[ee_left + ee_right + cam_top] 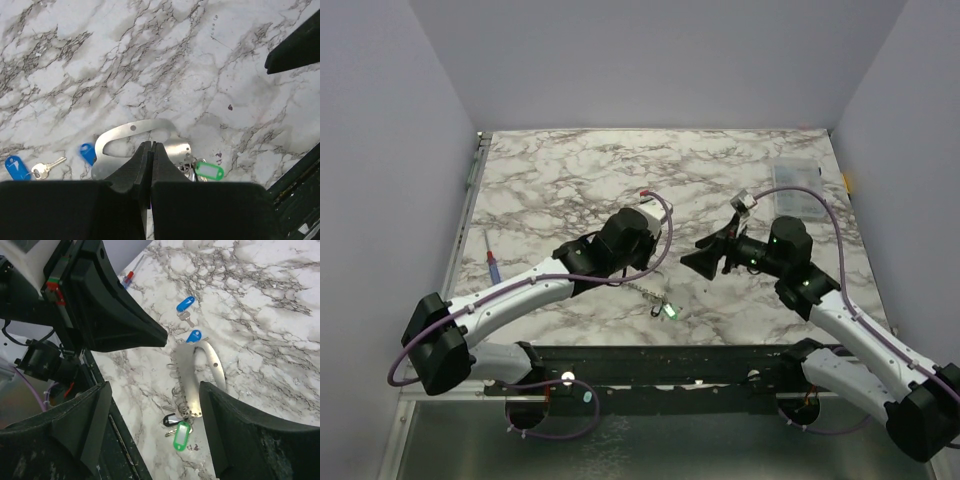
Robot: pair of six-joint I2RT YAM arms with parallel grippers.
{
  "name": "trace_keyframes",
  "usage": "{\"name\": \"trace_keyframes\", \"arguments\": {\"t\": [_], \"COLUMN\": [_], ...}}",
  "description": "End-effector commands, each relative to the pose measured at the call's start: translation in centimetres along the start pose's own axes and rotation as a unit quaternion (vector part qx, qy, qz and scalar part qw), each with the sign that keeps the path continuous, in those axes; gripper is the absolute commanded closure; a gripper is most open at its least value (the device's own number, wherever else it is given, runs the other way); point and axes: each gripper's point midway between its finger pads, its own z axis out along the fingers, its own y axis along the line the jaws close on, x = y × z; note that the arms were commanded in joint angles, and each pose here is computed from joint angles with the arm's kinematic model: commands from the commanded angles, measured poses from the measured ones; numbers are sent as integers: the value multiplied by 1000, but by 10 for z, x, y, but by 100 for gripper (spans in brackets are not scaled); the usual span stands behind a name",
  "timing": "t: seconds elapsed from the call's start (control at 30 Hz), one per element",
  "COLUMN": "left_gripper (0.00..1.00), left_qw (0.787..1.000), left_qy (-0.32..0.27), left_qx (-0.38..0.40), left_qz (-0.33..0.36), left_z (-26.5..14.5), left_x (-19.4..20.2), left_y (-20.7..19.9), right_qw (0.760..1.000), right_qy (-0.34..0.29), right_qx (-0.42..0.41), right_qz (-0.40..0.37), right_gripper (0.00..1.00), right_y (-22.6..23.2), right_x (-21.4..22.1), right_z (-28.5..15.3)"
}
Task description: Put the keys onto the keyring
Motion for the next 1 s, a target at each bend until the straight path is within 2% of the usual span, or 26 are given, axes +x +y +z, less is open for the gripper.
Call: {"name": "trace_keyframes", "arguments": {"t": [0.0, 0.13, 0.2, 0.3, 0.37, 0.4, 0.5, 0.6, 0.7, 0.77, 0.97], "left_gripper": [100, 100, 97, 52, 30, 26, 30, 38, 51, 57, 56], "left_qw": [996, 995, 993, 980, 969, 964, 951, 956, 956, 956, 956], "left_qy": [13, 8, 6, -2, -1, 0, 28, 60, 69, 66, 65], "left_qx": [14, 4, -37, -111, -132, -137, -151, -150, -168, -172, -161], "left_qz": [-87, -96, -108, -162, -208, -229, -268, -244, -228, -227, -236], "left_z": [3, 1, -2, -10, -14, -14, -11, -5, 0, 5, 26], "left_x": [7, 10, 18, 40, 61, 69, 102, 125, 134, 129, 118], "left_y": [-5, 0, 16, 41, 47, 48, 50, 49, 56, 56, 49], "right_qw": [999, 999, 999, 998, 995, 993, 986, 985, 984, 983, 981], "right_qy": [-32, -33, -23, 15, 40, 51, 68, 84, 98, 106, 123], "right_qx": [5, 23, 36, 62, 90, 108, 151, 151, 149, 148, 149], "right_qz": [-28, -31, -29, -23, -21, -19, -1, 8, 21, 26, 35], "right_gripper": [21, 23, 23, 23, 24, 24, 24, 24, 24, 24, 24], "right_y": [-3, -13, -18, -28, -36, -42, -59, -63, -64, -64, -66], "right_x": [-5, 3, 9, 27, 39, 44, 52, 58, 65, 70, 84], "right_z": [3, 8, 12, 25, 35, 39, 45, 52, 56, 57, 55]}}
